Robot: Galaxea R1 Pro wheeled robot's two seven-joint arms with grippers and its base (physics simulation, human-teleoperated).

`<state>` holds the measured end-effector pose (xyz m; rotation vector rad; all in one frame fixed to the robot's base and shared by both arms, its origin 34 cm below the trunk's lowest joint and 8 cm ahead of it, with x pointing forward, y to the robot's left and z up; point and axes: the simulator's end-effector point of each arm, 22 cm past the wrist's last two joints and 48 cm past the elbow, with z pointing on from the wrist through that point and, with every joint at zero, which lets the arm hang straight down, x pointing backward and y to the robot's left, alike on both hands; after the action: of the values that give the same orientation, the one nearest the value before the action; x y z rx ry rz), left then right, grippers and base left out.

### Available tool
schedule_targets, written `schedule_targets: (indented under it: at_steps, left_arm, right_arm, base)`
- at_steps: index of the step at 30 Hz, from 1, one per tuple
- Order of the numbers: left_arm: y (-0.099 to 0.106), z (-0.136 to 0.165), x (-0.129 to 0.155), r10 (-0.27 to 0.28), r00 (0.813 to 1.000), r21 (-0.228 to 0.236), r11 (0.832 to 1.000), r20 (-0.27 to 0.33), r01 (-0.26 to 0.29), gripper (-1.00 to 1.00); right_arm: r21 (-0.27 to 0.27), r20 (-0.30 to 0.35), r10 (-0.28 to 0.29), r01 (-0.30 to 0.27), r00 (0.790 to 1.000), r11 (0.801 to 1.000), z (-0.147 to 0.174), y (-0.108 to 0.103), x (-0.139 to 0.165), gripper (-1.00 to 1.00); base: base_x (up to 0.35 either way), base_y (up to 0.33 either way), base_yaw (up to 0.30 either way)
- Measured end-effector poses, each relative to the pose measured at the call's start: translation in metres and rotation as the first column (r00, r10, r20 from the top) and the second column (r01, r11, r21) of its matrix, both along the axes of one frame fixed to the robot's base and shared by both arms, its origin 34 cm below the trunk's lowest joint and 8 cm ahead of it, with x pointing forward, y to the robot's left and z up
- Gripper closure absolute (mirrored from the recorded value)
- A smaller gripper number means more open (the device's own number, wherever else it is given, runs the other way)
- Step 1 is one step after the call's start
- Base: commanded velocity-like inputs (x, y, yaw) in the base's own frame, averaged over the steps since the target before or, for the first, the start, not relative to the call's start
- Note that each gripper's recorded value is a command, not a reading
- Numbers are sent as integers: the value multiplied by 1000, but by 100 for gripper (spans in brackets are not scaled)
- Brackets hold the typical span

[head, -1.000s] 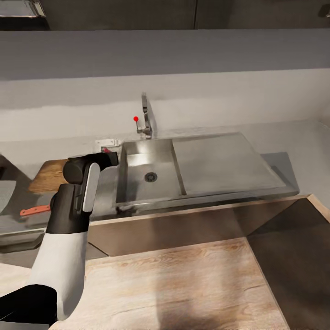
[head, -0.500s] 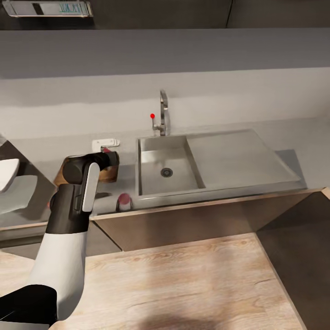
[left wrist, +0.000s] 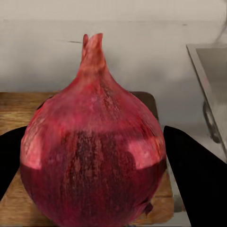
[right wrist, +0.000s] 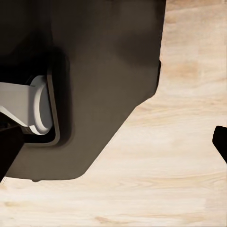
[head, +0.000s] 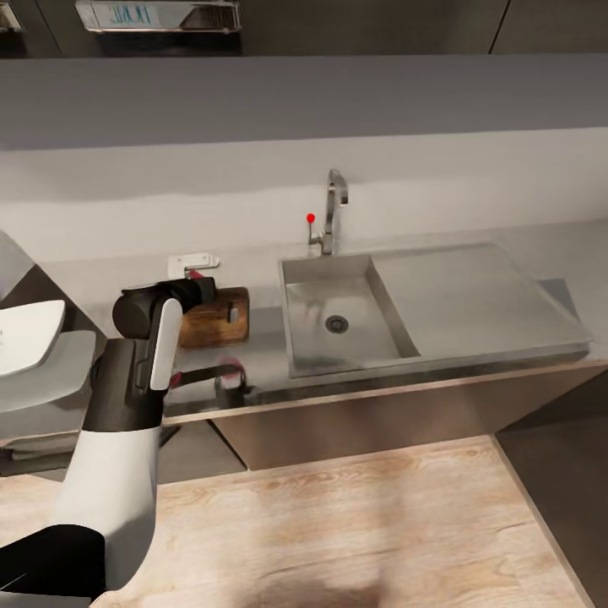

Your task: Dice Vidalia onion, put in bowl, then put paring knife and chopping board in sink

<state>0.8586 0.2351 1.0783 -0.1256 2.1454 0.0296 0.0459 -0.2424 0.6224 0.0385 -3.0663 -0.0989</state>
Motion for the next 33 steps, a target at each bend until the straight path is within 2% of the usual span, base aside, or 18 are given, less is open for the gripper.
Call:
schedule_targets:
  at_steps: [14,28,33]
  left_arm:
    - [1,-2,0,1,1000,2,1000,-5,-1,100]
    - [1,-21,-1,0,999,6,1000,-48,0,100]
    - [1,-25,-2,-1,998,6,1000,-57,1,100]
  right_arm:
    - [3,0,1,-1,1000,1000,0,1,0,-100]
    - [2,1,0,0,1000,1000,0,1,0,-100]
    - [7,-1,-8,8,1000,1000,0,10,0,-100]
  base:
    - [216,182,0]
    - [12,9,0]
    - [0,0,29]
